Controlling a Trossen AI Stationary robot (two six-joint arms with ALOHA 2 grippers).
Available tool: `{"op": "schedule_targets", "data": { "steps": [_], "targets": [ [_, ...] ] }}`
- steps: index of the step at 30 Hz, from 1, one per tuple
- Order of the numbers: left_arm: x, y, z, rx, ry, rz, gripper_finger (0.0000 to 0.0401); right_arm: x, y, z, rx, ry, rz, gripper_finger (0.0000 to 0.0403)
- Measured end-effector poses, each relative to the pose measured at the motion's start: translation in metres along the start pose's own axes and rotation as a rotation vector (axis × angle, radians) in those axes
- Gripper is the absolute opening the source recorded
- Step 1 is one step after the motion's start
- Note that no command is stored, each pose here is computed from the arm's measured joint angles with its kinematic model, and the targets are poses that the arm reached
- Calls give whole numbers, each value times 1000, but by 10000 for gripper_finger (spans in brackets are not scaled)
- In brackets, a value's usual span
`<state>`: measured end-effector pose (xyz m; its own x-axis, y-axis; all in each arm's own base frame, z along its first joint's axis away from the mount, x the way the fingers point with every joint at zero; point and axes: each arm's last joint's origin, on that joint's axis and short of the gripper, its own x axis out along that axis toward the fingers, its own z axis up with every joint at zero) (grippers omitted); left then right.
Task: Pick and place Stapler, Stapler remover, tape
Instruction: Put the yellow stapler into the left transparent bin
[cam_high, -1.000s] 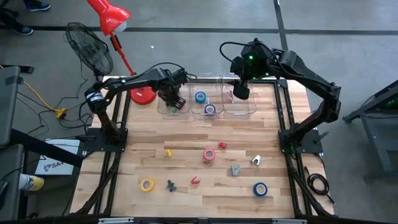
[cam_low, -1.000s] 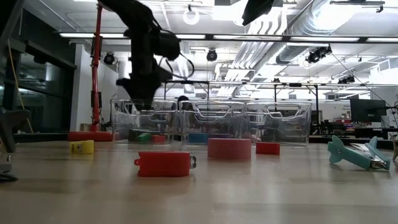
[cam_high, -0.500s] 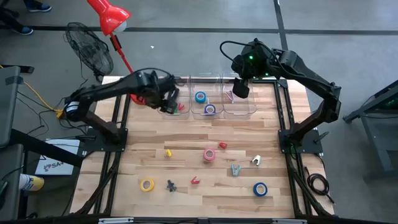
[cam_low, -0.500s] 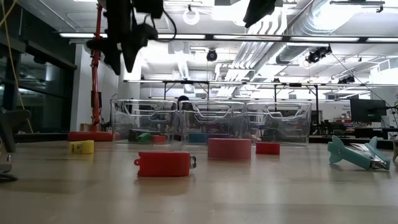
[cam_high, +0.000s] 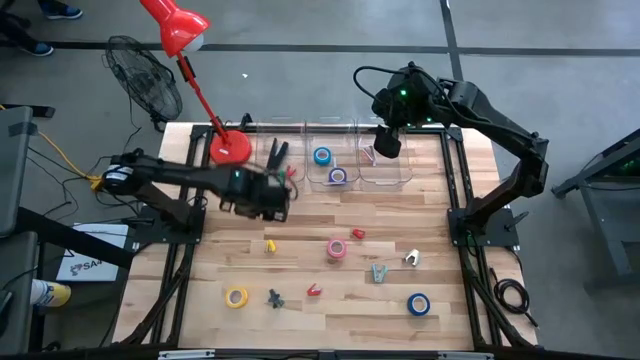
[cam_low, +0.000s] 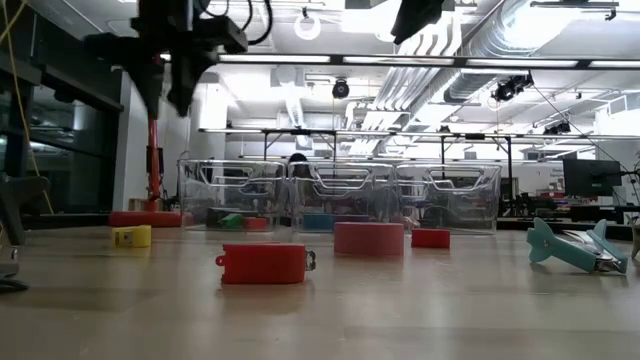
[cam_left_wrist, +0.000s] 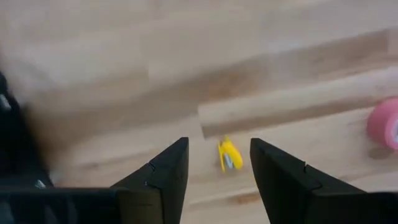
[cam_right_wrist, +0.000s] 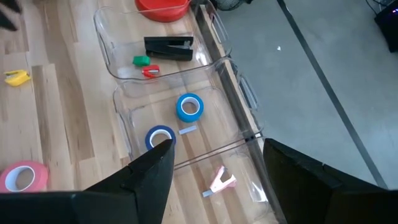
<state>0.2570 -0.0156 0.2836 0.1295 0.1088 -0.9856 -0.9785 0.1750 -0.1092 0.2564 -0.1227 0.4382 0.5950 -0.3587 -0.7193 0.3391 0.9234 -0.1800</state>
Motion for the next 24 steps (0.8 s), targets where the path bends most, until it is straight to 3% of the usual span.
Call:
{"op": "schedule_targets", "data": {
  "steps": [9,16,24],
  "targets": [
    [50,0,-47,-221,85,-90,167,0,0,0,-22,0,0,237],
    [80,4,-53,-297,113,-162,167,0,0,0,-23,-1,4,237],
    [101,1,-57,-302,129,-104,167,0,0,-1,-38,6,9,237]
  ]
}}
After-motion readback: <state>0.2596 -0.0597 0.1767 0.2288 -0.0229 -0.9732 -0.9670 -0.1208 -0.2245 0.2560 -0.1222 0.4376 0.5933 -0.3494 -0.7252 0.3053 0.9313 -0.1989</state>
